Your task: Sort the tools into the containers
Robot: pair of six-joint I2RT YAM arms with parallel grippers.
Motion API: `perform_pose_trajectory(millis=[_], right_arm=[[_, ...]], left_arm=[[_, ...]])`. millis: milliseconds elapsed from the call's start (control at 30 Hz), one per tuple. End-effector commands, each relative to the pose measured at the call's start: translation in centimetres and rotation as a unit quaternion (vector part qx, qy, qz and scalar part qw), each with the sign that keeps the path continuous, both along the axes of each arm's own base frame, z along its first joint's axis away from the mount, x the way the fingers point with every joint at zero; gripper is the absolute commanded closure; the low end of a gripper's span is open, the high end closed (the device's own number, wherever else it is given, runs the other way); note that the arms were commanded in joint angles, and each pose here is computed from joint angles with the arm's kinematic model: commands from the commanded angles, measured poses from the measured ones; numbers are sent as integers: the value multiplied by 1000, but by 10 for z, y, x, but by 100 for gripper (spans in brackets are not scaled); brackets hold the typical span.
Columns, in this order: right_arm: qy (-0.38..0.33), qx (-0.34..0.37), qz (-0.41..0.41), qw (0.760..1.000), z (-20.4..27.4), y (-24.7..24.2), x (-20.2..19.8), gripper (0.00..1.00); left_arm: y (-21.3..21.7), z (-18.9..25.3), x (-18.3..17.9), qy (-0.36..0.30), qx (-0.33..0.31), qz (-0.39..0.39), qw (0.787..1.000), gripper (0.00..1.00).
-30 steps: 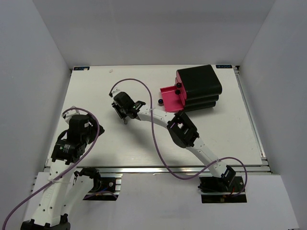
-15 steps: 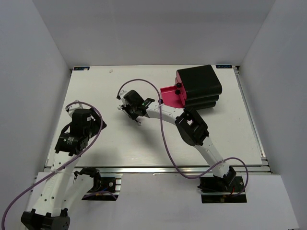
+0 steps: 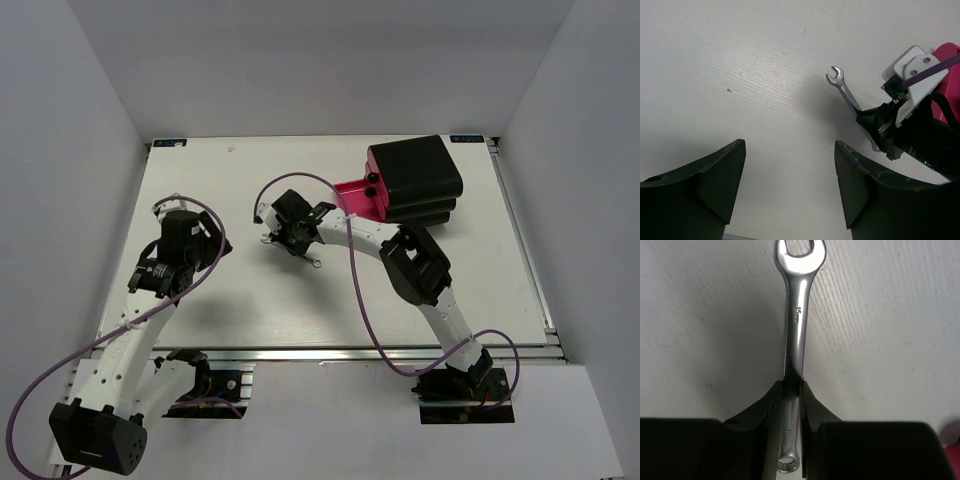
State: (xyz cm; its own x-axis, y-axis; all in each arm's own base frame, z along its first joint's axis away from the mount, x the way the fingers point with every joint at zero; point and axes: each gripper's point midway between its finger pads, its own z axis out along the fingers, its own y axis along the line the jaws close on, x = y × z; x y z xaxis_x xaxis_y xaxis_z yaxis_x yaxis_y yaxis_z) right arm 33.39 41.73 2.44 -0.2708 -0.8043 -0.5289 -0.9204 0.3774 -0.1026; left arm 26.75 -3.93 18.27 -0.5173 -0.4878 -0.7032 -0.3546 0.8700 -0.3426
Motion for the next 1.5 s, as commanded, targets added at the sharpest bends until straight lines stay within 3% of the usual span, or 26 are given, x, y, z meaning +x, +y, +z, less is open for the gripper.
perform_pose_trajectory(millis=[0, 200, 400, 467, 567, 767, 933, 1133, 1467], right_arm=[[26, -71, 10, 997, -28, -30, -15, 87], [31, -85, 15, 996, -44, -29, -12, 61], [43, -92, 39, 994, -55, -25, -15, 55], [61, -90, 52, 993, -61, -24, -22, 58], [89, -98, 69, 989, -67, -27, -34, 68], [106, -97, 80, 986, -58, -34, -41, 99], [134, -8, 135, 982, 0, -19, -40, 100], [112, 87, 205, 969, 76, -10, -40, 100], [67, 99, 160, 980, 104, -34, -3, 100]], left_arm=[[-4, 16, 11, -28, -2, -16, 999, 19], [-5, 18, 14, -26, 4, -22, 999, 19], [-4, 19, 13, -24, 9, -22, 999, 19], [-3, 20, 12, -24, 9, -20, 999, 19], [-2, 21, 12, -24, 10, -19, 999, 19], [-2, 21, 12, -26, 8, -18, 999, 19], [-3, 22, 12, -30, 5, -17, 999, 19], [-6, 19, 15, -30, -2, -18, 999, 19], [-8, 15, 15, -31, -11, -17, 999, 19]])
